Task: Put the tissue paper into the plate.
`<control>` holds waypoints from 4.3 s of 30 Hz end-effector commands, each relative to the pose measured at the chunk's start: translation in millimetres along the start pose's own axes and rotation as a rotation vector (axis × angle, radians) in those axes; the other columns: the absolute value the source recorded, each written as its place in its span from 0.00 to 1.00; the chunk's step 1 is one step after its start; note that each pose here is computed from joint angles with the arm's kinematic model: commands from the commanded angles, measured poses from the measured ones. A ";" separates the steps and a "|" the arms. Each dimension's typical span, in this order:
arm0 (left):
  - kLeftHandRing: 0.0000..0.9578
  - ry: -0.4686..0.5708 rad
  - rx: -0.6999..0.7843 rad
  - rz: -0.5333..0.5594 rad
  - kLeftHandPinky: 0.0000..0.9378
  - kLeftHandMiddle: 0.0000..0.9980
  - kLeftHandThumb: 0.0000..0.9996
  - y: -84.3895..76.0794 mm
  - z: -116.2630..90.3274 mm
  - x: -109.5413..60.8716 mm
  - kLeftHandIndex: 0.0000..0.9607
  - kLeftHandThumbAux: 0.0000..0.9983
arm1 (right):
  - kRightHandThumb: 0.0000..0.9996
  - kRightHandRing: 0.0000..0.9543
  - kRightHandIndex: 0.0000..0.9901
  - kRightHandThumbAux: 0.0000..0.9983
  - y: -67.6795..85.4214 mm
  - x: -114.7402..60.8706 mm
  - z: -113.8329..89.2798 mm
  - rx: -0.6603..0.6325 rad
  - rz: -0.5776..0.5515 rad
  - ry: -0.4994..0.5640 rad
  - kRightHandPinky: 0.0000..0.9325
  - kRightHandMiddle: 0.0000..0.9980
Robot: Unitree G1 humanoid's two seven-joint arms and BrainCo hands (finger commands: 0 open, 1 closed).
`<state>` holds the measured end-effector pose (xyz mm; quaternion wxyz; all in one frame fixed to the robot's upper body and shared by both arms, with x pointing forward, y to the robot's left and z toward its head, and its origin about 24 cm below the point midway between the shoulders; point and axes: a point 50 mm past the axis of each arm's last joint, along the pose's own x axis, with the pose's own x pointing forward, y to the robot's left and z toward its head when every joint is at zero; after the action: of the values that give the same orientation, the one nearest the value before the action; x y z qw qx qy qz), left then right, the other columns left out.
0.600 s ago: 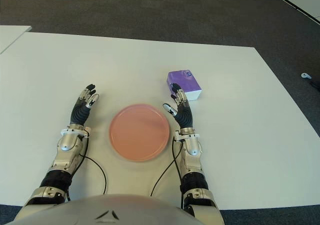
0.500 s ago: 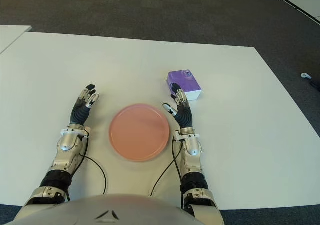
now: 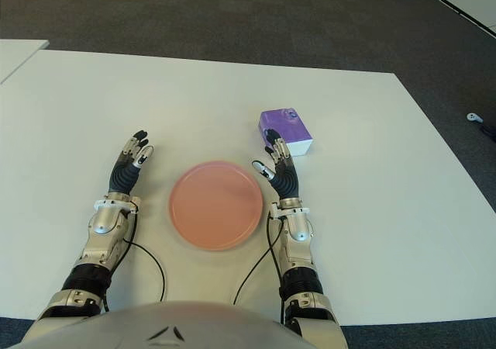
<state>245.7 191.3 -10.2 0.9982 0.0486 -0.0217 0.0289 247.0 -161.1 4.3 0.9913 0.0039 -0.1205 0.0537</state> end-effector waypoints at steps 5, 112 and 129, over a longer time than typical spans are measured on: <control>0.00 0.063 -0.006 -0.009 0.00 0.00 0.00 -2.4 -10.5 -6.7 0.00 0.40 | 0.00 0.00 0.00 0.58 -12.6 -53.9 -27.9 -0.008 -0.064 0.167 0.00 0.00; 0.00 0.055 -0.038 0.004 0.00 0.00 0.00 -6.9 -16.3 -12.6 0.00 0.42 | 0.30 0.00 0.00 0.17 -58.2 139.0 77.1 -1.596 0.577 -0.063 0.00 0.00; 0.00 0.049 -0.039 0.018 0.00 0.00 0.00 -3.9 -15.4 -14.1 0.00 0.43 | 0.35 0.00 0.00 0.17 -73.6 130.0 70.8 -1.799 0.752 -0.041 0.00 0.00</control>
<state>245.7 185.1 -8.3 0.9978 0.0320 -0.0478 0.0319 365.6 -218.4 106.9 0.5654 -0.7775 -0.1299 0.2428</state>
